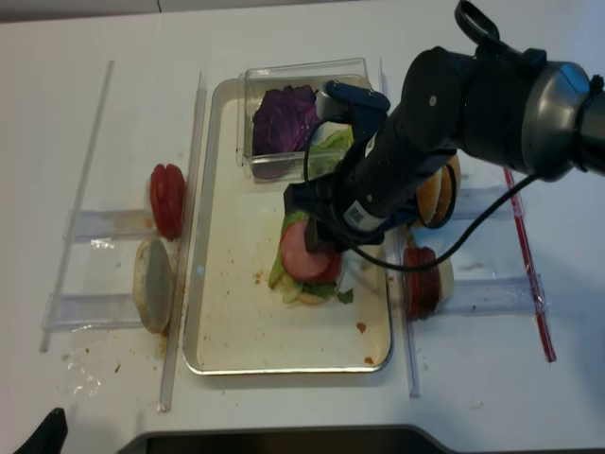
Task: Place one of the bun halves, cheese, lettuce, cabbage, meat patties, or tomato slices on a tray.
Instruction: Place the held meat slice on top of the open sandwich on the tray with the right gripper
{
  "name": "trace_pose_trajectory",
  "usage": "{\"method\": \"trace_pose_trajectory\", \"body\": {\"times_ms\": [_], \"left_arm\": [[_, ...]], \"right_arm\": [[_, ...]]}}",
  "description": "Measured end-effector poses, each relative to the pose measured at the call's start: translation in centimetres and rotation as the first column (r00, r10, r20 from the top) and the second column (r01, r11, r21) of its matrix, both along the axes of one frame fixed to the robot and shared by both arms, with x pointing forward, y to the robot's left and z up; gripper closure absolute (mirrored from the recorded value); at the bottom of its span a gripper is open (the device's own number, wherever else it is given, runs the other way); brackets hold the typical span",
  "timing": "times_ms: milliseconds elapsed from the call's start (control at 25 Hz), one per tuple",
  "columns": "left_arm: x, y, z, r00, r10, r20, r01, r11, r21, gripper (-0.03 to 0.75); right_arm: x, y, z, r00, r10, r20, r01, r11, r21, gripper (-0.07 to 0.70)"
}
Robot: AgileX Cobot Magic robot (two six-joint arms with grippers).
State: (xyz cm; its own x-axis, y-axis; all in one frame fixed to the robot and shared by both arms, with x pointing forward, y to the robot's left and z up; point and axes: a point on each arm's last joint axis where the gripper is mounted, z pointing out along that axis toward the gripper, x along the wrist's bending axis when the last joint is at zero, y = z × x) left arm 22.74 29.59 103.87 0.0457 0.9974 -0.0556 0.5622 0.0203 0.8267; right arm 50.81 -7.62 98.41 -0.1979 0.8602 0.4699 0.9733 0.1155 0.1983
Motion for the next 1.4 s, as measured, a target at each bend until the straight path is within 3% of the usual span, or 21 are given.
{"method": "trace_pose_trajectory", "body": {"times_ms": [160,320,680,960,1120,1400], "left_arm": [[0.0,0.0,0.0,1.0,0.0,0.0,0.0,1.0,0.0,0.179],[0.0,0.0,0.0,1.0,0.0,0.0,0.0,1.0,0.0,0.179],[0.0,0.0,0.0,1.0,0.0,0.0,0.0,1.0,0.0,0.179],[0.0,0.0,0.0,1.0,0.0,0.0,0.0,1.0,0.0,0.179],[0.0,0.0,0.0,1.0,0.0,0.0,0.0,1.0,0.0,0.179],[0.0,0.0,0.0,1.0,0.0,0.0,0.0,1.0,0.0,0.179]], "right_arm": [[-0.1,-0.2,0.2,1.0,0.003,0.004,-0.003,1.0,-0.018,0.272],[0.1,-0.2,1.4,1.0,0.022,0.007,-0.022,0.999,-0.042,0.272],[0.5,-0.7,4.2,0.998,0.062,-0.027,-0.066,0.982,-0.177,0.271],[0.6,-0.9,6.2,0.995,0.082,-0.06,-0.093,0.971,-0.222,0.271],[0.5,-1.2,6.9,0.993,0.085,-0.08,-0.103,0.959,-0.263,0.227],[0.7,-1.2,7.6,0.995,0.078,-0.068,-0.093,0.96,-0.265,0.164]]}}
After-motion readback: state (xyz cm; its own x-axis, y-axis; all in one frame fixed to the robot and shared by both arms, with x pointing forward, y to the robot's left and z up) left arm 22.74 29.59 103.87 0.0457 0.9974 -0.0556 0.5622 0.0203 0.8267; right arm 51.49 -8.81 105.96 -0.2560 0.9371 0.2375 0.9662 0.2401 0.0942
